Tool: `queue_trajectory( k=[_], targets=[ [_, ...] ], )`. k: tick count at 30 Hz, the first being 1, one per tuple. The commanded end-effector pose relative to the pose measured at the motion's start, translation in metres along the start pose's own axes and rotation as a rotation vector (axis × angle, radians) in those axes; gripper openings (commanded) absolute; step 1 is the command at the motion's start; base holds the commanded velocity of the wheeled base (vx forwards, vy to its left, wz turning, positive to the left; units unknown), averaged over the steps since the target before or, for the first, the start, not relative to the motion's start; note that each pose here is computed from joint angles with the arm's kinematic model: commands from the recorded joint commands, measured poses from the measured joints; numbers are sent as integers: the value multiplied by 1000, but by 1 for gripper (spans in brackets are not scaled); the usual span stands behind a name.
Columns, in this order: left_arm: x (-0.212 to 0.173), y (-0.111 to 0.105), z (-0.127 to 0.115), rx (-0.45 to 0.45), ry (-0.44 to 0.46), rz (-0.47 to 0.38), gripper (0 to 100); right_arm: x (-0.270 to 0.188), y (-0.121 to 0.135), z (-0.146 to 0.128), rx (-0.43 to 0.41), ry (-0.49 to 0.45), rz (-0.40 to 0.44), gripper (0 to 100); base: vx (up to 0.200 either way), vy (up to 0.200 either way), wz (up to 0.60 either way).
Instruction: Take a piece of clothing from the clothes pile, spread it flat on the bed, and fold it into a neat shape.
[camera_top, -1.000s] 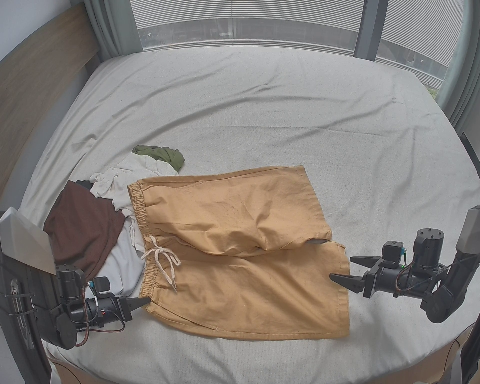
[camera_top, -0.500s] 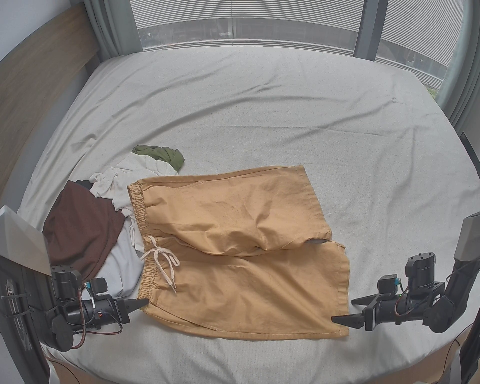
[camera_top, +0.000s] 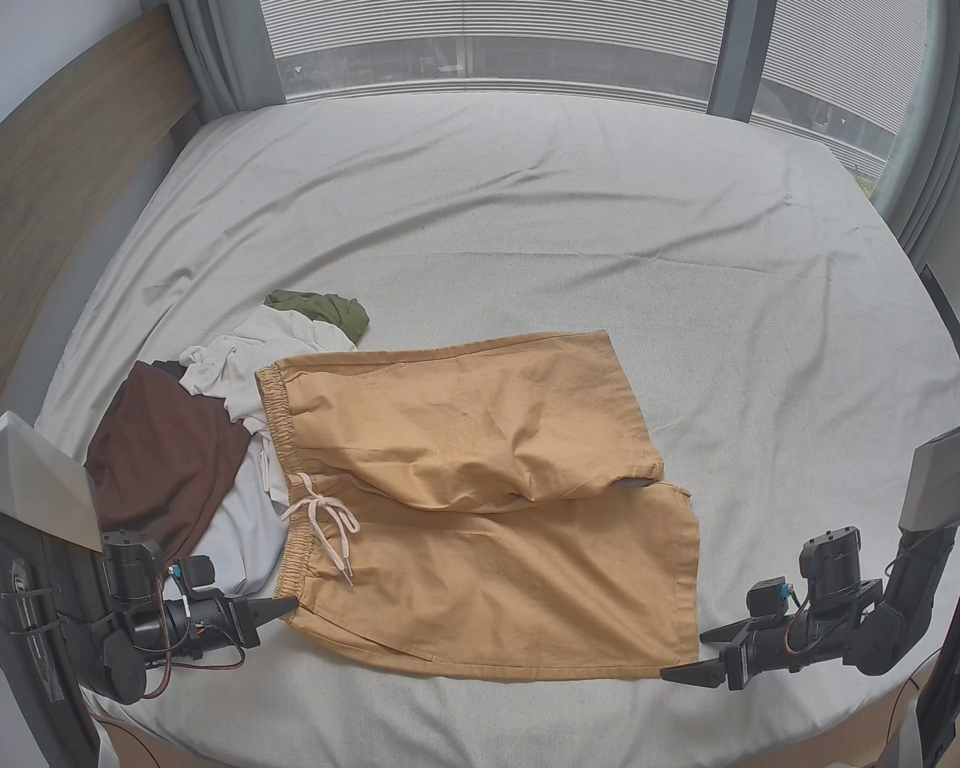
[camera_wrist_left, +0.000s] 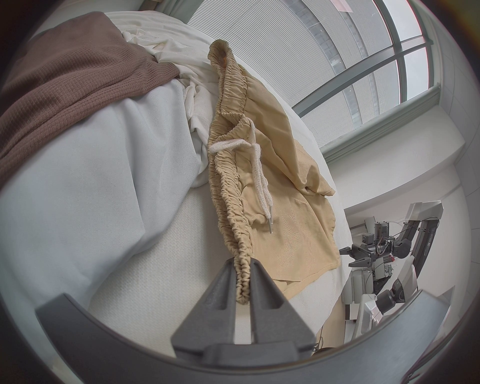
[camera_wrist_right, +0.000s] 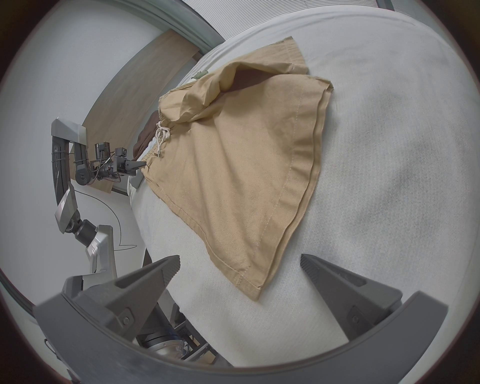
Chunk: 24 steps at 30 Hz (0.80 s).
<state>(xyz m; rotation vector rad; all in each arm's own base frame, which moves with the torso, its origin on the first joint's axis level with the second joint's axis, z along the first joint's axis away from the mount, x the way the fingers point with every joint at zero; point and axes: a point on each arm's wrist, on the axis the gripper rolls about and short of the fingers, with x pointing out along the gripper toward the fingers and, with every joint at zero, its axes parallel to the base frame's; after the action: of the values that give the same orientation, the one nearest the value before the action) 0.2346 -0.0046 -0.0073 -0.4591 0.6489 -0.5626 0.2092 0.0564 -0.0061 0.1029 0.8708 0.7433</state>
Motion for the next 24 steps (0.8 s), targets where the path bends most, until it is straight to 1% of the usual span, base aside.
queue_trajectory(
  k=[1,2,3,16,21,24],
  targets=[
    [0,0,0,0,-1,0,0,4,0,-3,8,20,5,100,0,0,0],
    [0,0,0,0,-1,0,0,4,0,-3,8,20,5,100,0,0,0],
    [0,0,0,1,-1,0,0,4,-1,-2,5,17,6,0,0,0,0],
    [-2,1,0,-8,-5,4,0,5,2,-3,4,26,12,0,0,0,0],
    [-17,-8,-1,-25,-8,7,0,5,2,-4,4,30,14,0,0,0,0],
    [-19,-10,-3,-26,-3,10,0,5,6,-7,2,45,21,0,0,0,0]
  ],
)
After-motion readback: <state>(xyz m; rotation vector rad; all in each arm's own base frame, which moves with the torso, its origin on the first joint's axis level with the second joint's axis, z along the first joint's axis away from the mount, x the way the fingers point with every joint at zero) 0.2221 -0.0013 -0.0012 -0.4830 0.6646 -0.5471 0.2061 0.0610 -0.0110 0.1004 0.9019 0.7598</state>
